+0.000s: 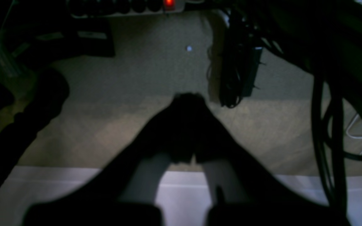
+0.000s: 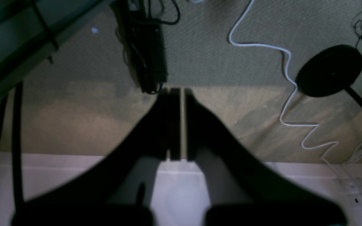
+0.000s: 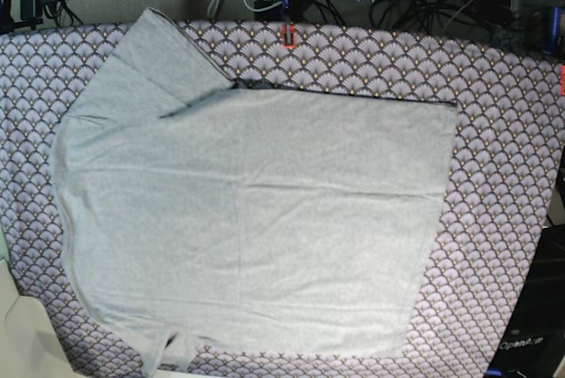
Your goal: Fold the T-shirt properly
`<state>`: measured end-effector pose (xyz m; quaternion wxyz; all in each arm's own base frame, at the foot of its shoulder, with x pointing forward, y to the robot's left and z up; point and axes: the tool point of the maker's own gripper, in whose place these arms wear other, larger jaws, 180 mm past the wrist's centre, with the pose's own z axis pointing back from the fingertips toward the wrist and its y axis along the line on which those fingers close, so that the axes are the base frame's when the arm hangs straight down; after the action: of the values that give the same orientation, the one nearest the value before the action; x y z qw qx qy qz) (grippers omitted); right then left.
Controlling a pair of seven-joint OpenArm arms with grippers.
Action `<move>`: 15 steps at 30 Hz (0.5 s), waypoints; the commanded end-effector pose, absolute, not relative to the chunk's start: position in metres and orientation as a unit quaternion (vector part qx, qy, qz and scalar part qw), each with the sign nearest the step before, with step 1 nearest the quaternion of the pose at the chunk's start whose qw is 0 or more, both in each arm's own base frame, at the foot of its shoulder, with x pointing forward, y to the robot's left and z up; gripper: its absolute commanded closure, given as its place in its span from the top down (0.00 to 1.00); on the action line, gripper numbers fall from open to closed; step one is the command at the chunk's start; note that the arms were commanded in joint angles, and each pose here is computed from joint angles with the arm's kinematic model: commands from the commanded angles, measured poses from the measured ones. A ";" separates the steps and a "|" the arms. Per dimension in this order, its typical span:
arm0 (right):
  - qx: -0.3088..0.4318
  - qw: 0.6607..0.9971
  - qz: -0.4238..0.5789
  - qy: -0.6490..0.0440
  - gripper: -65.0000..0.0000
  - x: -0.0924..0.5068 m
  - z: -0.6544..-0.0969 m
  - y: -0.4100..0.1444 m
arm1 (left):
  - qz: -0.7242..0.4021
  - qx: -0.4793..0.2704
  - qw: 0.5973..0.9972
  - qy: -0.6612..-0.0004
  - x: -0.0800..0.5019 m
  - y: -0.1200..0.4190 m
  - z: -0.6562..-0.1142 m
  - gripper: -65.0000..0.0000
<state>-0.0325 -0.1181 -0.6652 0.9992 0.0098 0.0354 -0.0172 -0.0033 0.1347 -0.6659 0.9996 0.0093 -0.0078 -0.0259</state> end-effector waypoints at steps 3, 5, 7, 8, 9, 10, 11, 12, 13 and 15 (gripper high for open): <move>0.005 0.999 -0.017 0.032 0.00 -0.033 -0.665 -0.119 | -0.025 0.009 1.000 -0.006 -0.005 0.135 -0.666 0.00; 0.005 1.000 -0.018 0.017 0.00 -0.029 -0.665 -0.119 | -0.025 0.009 1.000 -0.008 -0.004 0.135 -0.666 0.00; 0.005 1.000 -0.019 0.008 0.00 -0.033 -0.665 -0.119 | -0.025 0.008 1.000 -0.009 -0.004 0.134 -0.666 0.00; 0.005 1.000 -0.019 0.002 0.00 -0.036 -0.665 -0.119 | -0.025 0.008 1.000 -0.009 -0.003 0.134 -0.666 0.00; 0.004 1.000 -0.019 -0.008 0.00 -0.037 -0.664 -0.119 | -0.026 0.008 1.000 -0.009 -0.004 0.134 -0.666 0.00; 0.005 1.000 -0.019 -0.017 0.00 -0.039 -0.664 -0.118 | -0.026 0.009 1.000 -0.009 -0.005 0.135 -0.666 0.00; 0.006 0.999 -0.018 -0.028 0.00 -0.040 -0.663 -0.116 | -0.026 0.010 1.000 -0.010 -0.005 0.137 -0.666 0.00; 0.006 0.999 -0.019 -0.040 0.00 -0.042 -0.662 -0.117 | -0.026 0.014 0.999 -0.013 -0.008 0.143 -0.665 0.00; 0.005 0.999 -0.019 -0.049 0.00 -0.045 -0.661 -0.117 | -0.027 0.015 0.999 -0.021 -0.008 0.146 -0.665 0.00; 0.004 0.997 -0.019 -0.073 0.00 -0.049 -0.658 -0.117 | -0.026 -0.005 0.999 -0.046 -0.005 0.140 -0.664 0.00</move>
<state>-0.0499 -0.1165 -0.6585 0.9974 0.0085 -0.0693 -0.0196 0.0005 0.1399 -0.6644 0.9984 -0.0035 -0.0502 -0.0258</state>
